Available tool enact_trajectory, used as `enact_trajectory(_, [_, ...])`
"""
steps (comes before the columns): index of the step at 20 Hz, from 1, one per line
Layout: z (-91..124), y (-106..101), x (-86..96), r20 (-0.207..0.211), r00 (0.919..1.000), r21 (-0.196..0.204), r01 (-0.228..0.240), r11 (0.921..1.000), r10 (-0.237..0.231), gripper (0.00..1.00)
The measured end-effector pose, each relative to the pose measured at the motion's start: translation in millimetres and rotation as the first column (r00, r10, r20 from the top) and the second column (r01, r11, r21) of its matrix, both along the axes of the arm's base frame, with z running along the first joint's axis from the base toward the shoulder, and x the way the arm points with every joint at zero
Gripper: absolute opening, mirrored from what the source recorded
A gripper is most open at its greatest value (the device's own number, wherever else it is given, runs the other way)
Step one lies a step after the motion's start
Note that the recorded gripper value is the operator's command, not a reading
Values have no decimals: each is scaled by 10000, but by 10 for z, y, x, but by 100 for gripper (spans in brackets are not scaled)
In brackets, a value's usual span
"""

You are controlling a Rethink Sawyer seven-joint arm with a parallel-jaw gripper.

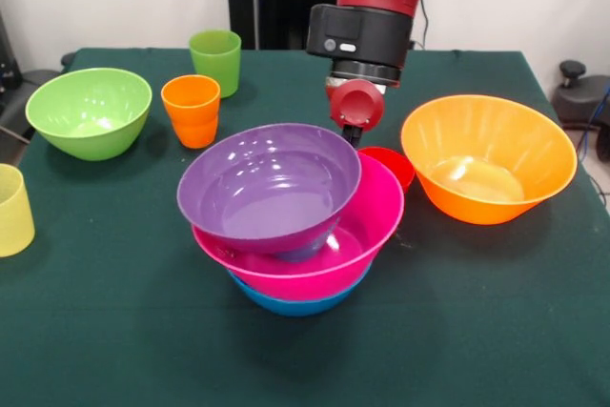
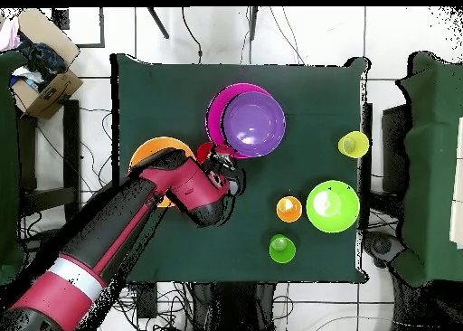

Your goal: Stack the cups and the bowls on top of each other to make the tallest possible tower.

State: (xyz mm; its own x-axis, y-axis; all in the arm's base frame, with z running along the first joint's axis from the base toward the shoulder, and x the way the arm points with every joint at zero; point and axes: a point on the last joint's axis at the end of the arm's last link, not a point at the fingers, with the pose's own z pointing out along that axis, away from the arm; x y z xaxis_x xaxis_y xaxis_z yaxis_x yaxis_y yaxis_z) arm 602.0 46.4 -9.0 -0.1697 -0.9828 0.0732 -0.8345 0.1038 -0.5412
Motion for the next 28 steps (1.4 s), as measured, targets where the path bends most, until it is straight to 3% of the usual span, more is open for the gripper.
enact_trajectory(20, [-27,-29,-15,-55,10000,-74,6,10000,-7,0])
enact_trajectory(21, [-27,-30,-16,-57,10000,-79,4,10000,-4,100])
enact_trajectory(28, [-16,-59,-6,-35,10000,-54,66,10000,-66,100])
